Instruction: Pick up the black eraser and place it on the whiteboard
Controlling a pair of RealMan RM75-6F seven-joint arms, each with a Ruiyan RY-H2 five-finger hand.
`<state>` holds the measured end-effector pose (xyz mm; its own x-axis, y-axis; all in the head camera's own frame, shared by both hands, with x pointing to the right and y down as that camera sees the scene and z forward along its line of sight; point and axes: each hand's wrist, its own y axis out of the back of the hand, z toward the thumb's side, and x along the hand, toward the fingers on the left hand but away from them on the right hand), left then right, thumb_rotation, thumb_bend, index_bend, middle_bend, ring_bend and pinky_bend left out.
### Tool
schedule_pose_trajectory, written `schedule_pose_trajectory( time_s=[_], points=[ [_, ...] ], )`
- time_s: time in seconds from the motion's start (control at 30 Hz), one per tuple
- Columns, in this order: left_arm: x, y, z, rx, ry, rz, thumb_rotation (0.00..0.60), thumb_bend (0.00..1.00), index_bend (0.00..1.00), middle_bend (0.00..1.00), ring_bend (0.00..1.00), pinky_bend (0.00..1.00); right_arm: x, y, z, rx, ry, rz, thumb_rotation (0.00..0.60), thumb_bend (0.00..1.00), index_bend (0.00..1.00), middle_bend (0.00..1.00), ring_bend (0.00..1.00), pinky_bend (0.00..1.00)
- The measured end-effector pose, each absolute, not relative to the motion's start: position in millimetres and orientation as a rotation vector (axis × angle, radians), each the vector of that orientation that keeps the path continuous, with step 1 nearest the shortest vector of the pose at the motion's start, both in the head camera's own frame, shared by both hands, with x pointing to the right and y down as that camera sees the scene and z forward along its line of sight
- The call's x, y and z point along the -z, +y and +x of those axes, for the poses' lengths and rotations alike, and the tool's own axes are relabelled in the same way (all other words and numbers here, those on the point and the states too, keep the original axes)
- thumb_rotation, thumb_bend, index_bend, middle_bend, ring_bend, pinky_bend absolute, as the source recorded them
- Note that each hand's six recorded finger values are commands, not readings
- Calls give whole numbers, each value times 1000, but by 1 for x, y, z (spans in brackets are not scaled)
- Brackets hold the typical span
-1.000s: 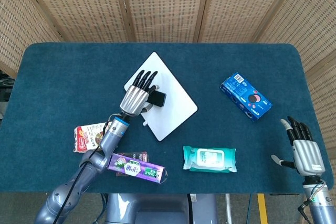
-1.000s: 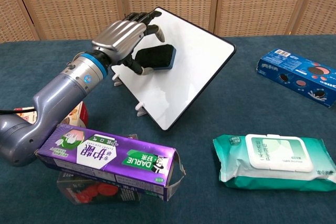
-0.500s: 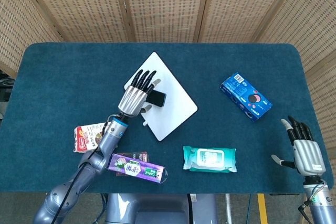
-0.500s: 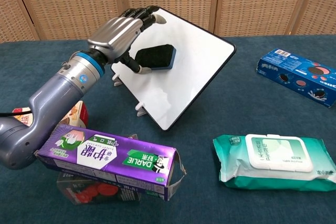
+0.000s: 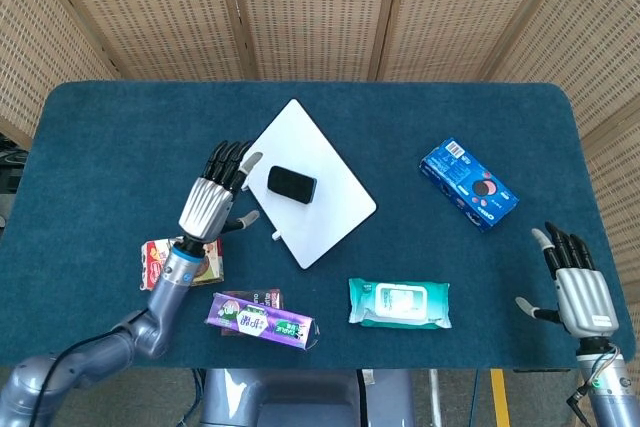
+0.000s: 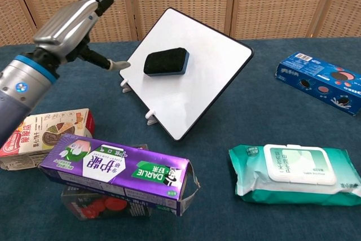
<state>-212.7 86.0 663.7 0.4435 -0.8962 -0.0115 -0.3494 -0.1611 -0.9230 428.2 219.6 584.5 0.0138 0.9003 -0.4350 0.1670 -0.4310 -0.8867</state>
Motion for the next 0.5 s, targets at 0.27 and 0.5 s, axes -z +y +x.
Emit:
schedule_pose_trajectory(
  time_s=[0.27,0.5],
  points=[
    [-620,135,-287,961,1052,-1684,600,44,0,0,0,0,-579,221,422,-1454,-1085,-1639,600,50,25,0,0,0],
    [-602,189,-371,1274,1030,-1609,600,51,0,0,0,0,-579,224,418,-1454,-1056,-1631,600,51,25,0,0,0]
  ],
)
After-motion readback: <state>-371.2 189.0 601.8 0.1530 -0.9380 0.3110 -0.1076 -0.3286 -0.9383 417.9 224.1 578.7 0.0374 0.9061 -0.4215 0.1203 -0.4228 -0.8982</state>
